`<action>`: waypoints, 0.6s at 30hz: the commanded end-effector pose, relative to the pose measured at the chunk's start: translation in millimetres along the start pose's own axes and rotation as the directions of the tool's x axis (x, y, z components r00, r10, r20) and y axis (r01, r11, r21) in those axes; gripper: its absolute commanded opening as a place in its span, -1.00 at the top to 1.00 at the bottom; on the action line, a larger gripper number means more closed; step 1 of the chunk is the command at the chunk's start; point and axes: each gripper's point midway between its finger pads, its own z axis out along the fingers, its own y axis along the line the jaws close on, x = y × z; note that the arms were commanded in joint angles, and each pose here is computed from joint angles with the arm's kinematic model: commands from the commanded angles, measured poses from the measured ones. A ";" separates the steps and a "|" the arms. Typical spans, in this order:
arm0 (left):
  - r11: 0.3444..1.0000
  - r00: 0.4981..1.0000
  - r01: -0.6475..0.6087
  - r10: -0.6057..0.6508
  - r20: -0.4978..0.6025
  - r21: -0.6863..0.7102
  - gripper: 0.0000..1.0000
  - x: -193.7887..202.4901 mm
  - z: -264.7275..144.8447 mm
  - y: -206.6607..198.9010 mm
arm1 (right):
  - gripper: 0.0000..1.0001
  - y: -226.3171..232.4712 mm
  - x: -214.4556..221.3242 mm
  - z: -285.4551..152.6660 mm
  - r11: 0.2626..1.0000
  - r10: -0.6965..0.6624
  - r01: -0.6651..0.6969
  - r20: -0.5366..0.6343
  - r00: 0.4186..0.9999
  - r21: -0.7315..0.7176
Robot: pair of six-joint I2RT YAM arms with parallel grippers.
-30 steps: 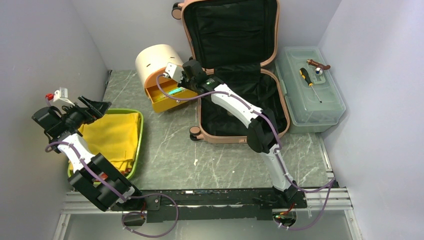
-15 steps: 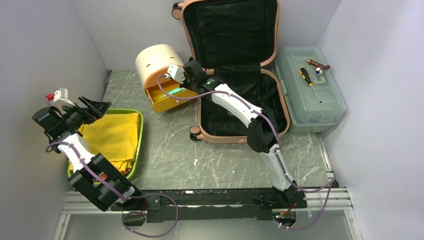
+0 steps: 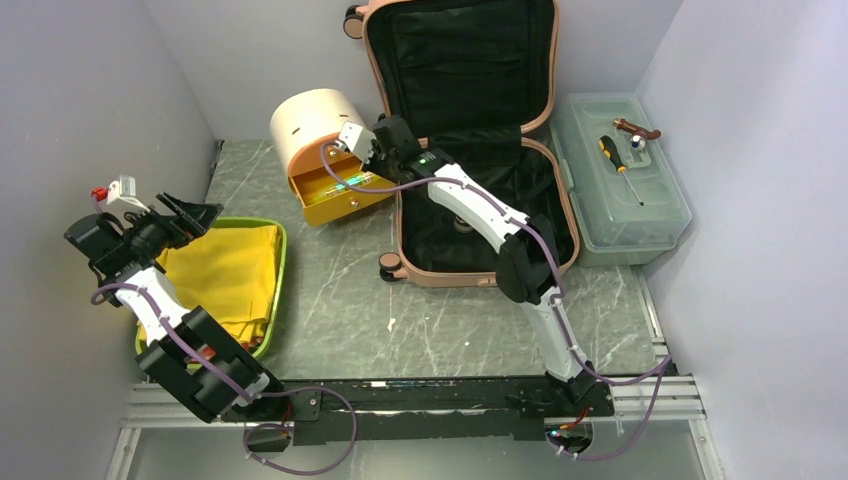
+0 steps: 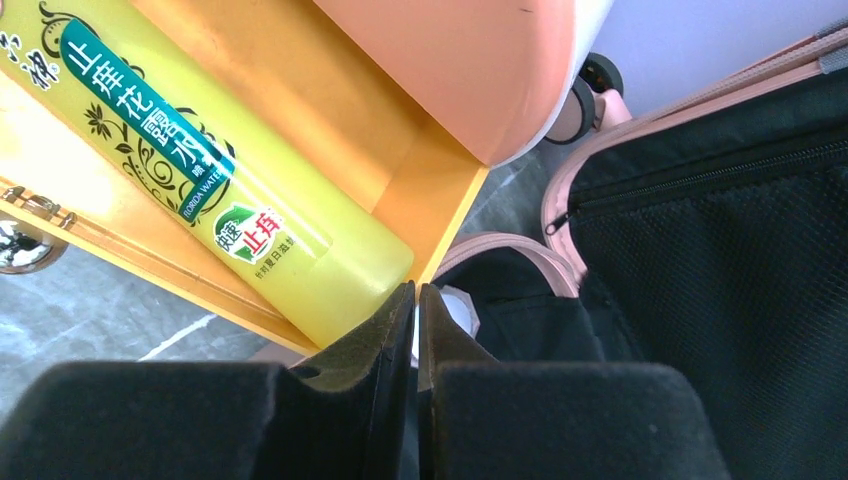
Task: Open, take out, and arrange the luggage
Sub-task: Close the drawer in the storage box.
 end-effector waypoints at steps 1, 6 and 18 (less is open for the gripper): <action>0.999 0.999 -0.031 0.030 0.013 0.028 -0.98 -4.8 -2.6 -6.3 | 0.82 32.4 -27.4 4.8 0.986 0.087 -0.069 0.112 0.990 -0.155; 0.999 1.000 -0.028 0.028 0.013 0.028 -0.98 -4.6 -2.9 -6.0 | 0.82 36.0 -26.5 10.2 0.971 0.138 -0.106 0.138 0.981 -0.215; 0.999 1.000 -0.027 0.027 0.015 0.027 -0.98 -4.4 -3.1 -4.4 | 0.65 1.3 -59.9 -36.9 0.919 0.271 -0.167 0.266 0.925 -0.356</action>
